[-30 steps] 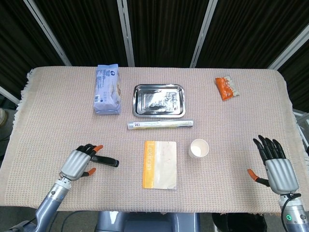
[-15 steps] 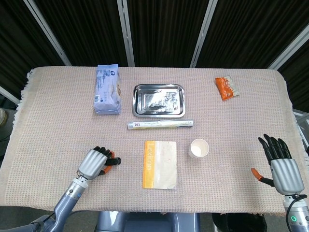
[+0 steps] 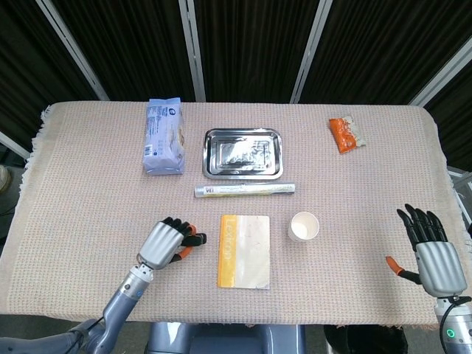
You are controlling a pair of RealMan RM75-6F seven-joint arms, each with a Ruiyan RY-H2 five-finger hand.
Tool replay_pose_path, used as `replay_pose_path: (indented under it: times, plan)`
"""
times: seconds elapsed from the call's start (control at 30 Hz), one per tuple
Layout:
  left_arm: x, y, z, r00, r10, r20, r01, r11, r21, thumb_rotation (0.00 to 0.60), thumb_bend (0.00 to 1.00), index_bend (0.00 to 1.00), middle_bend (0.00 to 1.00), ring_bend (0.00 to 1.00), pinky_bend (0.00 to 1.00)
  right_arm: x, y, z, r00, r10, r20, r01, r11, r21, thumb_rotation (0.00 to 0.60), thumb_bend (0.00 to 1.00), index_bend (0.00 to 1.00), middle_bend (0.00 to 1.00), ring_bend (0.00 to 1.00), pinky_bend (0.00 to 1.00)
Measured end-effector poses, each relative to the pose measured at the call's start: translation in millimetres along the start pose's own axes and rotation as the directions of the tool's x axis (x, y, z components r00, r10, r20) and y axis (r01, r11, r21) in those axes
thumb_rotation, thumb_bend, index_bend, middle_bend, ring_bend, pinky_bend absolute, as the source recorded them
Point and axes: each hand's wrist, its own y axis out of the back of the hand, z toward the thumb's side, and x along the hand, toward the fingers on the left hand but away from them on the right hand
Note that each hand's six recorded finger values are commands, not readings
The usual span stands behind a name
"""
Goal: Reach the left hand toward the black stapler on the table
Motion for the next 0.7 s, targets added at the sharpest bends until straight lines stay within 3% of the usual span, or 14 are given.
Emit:
replay_pose_path:
  times: [0.33, 0.57, 0.63, 0.7]
  plan:
    - [50, -15, 62, 0.996, 0.001, 0.093, 0.008, 0.995, -0.096, 0.6, 0.4, 0.66, 0.6, 0.47, 0.53, 0, 3, -3, 1.0, 0.003, -0.002, -0.003, 1.0, -0.023, 0.526, 0.2, 0.0, 0.0, 0.0, 0.0]
    - [79, -28, 95, 0.991, -0.013, 0.133, 0.028, 0.994, -0.106, 0.6, 0.38, 0.64, 0.59, 0.47, 0.53, 2, 8, -7, 1.0, -0.006, -0.001, 0.006, 0.999, -0.04, 0.525, 0.2, 0.0, 0.0, 0.0, 0.0]
    - [87, -31, 103, 0.989, -0.019, 0.145, 0.034, 0.994, -0.105, 0.6, 0.35, 0.6, 0.56, 0.47, 0.53, 3, 10, -8, 1.0, -0.014, -0.001, 0.014, 0.999, -0.043, 0.526, 0.2, 0.0, 0.0, 0.0, 0.0]
    - [92, -33, 110, 0.987, -0.022, 0.158, 0.039, 0.994, -0.1, 0.6, 0.31, 0.48, 0.5, 0.45, 0.53, 3, 12, -10, 1.0, -0.02, 0.002, 0.02, 0.999, -0.046, 0.529, 0.2, 0.0, 0.0, 0.0, 0.0]
